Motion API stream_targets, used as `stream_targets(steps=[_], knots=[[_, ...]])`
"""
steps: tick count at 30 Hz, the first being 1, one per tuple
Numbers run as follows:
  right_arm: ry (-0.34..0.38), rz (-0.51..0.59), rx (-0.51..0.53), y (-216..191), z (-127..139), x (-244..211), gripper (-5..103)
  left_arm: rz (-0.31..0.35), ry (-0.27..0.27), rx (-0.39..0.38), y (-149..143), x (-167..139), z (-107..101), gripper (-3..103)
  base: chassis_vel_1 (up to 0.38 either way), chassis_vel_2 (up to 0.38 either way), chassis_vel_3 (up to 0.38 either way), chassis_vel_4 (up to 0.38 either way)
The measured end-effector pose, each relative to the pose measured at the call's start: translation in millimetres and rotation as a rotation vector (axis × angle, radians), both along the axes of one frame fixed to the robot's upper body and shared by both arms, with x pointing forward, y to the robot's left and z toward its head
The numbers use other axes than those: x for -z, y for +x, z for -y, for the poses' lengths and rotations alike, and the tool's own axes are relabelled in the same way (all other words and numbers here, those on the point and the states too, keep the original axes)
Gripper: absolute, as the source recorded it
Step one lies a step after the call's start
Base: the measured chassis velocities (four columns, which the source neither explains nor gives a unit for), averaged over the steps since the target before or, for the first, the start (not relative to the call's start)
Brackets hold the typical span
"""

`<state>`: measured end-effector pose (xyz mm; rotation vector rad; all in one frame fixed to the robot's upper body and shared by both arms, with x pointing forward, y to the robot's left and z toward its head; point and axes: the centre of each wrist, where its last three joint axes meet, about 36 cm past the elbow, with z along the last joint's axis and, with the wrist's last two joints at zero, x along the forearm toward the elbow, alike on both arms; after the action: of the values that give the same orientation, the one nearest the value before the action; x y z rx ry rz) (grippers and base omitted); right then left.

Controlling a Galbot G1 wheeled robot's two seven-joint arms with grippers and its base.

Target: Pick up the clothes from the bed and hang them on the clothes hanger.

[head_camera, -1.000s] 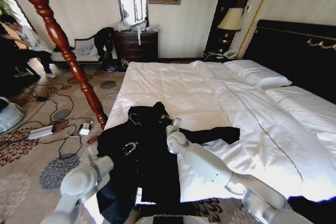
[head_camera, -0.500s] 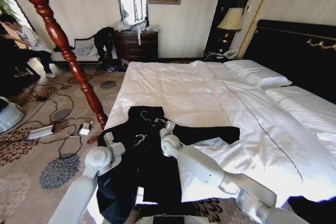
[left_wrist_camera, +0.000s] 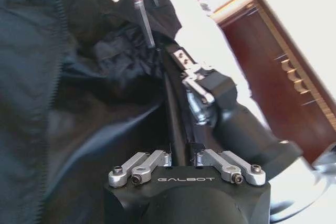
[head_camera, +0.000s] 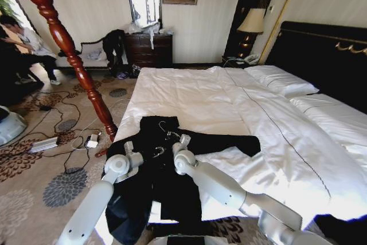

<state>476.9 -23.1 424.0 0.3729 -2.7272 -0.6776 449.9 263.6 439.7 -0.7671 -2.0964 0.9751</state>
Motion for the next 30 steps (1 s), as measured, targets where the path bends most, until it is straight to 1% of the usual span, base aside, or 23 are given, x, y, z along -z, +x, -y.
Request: stream_targets(steps=[1, 2, 5, 9, 10, 11, 12, 13, 14, 16, 18, 19, 20, 21, 22, 23, 24, 25, 27, 28, 29, 30], knots=[[0.012, 0.006, -0.004, -1.3, -0.7, -1.7, 0, 0.007, -0.025, 0.007, -1.0, -0.9, -1.3, 16, 0.0, 0.0, 0.0, 0.0], [0.012, 0.006, -0.004, -1.3, -0.7, -1.7, 0, 0.007, -0.025, 0.007, -1.0, -0.9, -1.3, 16, 0.0, 0.0, 0.0, 0.0], [0.025, 0.018, -0.01, -2.8, -2.6, -1.2, 0, 0.01, -0.062, 0.008, 0.5, 3.2, -5.5, 16, 0.0, 0.0, 0.0, 0.0], [0.01, 0.014, -0.013, -3.9, -4.1, 5.4, 0, -0.002, -0.059, 0.005, 5.2, 11.4, -5.3, 16, 0.0, 0.0, 0.0, 0.0], [-0.008, 0.015, -0.015, -3.7, -4.7, 11.4, 0, -0.004, -0.04, 0.007, 10.5, 17.0, -2.8, 16, 0.0, 0.0, 0.0, 0.0], [-0.061, 0.02, -0.009, -0.9, -4.5, 26.1, 0, 0.004, 0.017, 0.014, 22.3, 27.5, 5.8, 16, 0.0, 0.0, 0.0, 0.0], [-0.076, 0.023, -0.007, -0.3, -4.5, 29.1, -2, 0.007, 0.029, 0.016, 25.3, 29.0, 7.9, 16, 0.0, 0.0, 0.0, 0.0], [-0.096, 0.026, -0.004, 0.4, -4.1, 32.2, -2, 0.009, 0.041, 0.02, 28.2, 30.2, 9.8, 16, 0.0, 0.0, 0.0, 0.0], [-0.096, 0.026, -0.004, 0.4, -4.1, 32.2, -2, 0.009, 0.041, 0.02, 28.2, 30.2, 9.8, 16, 0.0, 0.0, 0.0, 0.0], [-0.177, 0.029, 0.004, -1.3, -1.6, 38.2, 8, 0.013, 0.071, 0.036, 34.7, 32.4, 15.1, 16, 0.0, 0.0, 0.0, 0.0], [-0.236, 0.025, 0.006, -7.3, 3.8, 36.8, 18, 0.019, 0.086, 0.051, 37.5, 32.3, 18.0, 16, 0.0, 0.0, 0.0, 0.0], [-0.261, 0.02, 0.006, -10.9, 6.6, 33.4, 18, 0.02, 0.089, 0.056, 37.9, 32.5, 18.3, 16, 0.0, 0.0, 0.0, 0.0], [-0.261, 0.02, 0.006, -10.9, 6.6, 33.4, 18, 0.02, 0.089, 0.056, 37.9, 32.5, 18.3, 16, 0.0, 0.0, 0.0, 0.0], [-0.302, 0.015, 0.01, -16.7, 15.4, 28.6, 24, 0.022, 0.098, 0.059, 38.5, 32.4, 17.6, 16, 0.0, 0.0, 0.0, 0.0], [-0.345, 0.015, 0.013, -24.6, 30.1, 24.1, 35, 0.025, 0.11, 0.057, 39.4, 31.7, 14.6, 16, 0.0, 0.0, 0.0, 0.0], [-0.357, 0.026, 0.004, -30.0, 36.9, 20.5, 35, 0.026, 0.113, 0.057, 39.7, 31.6, 14.1, 16, 0.0, 0.0, 0.0, 0.0], [-0.357, 0.026, 0.004, -30.0, 36.9, 20.5, 35, 0.026, 0.113, 0.057, 39.7, 31.6, 14.1, 16, 0.0, 0.0, 0.0, 0.0], [-0.366, 0.064, -0.012, -38.5, 47.5, 13.9, 40, 0.025, 0.117, 0.055, 40.5, 32.1, 13.1, 16, 0.0, 0.0, 0.0, 0.0], [-0.349, 0.118, -0.044, -47.3, 56.9, 9.9, 51, 0.028, 0.121, 0.052, 41.7, 31.8, 12.6, 16, 0.0, 0.0, 0.0, 0.0], [-0.301, 0.183, -0.068, -52.4, 62.8, 5.4, 56, 0.029, 0.127, 0.052, 42.6, 31.9, 13.4, 16, 0.0, 0.0, 0.0, 0.0], [-0.301, 0.183, -0.068, -52.4, 62.8, 5.4, 56, 0.029, 0.127, 0.052, 42.6, 31.9, 13.4, 16, 0.0, 0.0, 0.0, 0.0], [-0.271, 0.216, -0.079, -53.7, 65.5, 3.2, 61, 0.03, 0.132, 0.052, 43.0, 32.2, 14.0, 16, 0.0, 0.0, 0.0, 0.0]])
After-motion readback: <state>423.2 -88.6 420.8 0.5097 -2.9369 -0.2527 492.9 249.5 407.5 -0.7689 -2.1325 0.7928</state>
